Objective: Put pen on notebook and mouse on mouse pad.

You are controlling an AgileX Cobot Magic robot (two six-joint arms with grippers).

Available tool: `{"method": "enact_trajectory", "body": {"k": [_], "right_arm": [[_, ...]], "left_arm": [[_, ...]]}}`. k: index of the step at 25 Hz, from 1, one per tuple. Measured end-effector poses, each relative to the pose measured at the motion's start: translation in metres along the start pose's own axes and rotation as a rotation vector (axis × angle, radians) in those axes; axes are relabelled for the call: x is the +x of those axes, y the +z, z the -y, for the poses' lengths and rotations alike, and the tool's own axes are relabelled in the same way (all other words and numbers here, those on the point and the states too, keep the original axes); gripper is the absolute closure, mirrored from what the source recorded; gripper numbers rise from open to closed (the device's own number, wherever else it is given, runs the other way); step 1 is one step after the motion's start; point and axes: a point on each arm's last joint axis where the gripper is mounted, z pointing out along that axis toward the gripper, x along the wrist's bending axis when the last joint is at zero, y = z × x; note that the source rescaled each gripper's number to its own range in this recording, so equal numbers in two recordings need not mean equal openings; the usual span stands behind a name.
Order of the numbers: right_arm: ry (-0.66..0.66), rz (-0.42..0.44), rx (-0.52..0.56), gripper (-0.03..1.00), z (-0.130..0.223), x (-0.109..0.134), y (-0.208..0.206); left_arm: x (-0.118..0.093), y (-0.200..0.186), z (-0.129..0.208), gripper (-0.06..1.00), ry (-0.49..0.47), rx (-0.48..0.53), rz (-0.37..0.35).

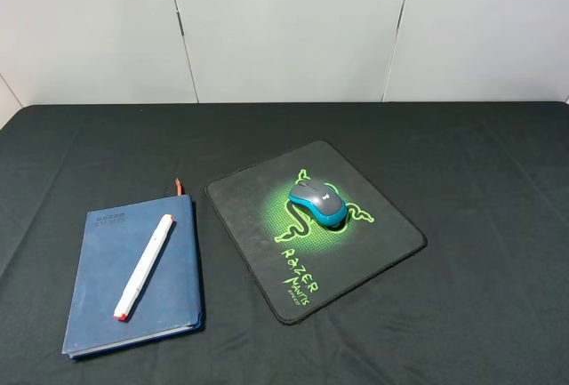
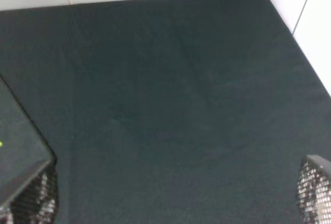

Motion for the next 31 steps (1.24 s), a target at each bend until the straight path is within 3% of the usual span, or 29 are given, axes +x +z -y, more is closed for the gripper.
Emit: {"method": "enact_trajectory", "body": {"k": [31], "right_arm": [[-0.009,0.0,-0.001,-0.03,0.0001,0.0,-0.0001]], "left_arm": [[0.0,0.0,0.0,-0.06,0.0,0.0,0.0]]}}
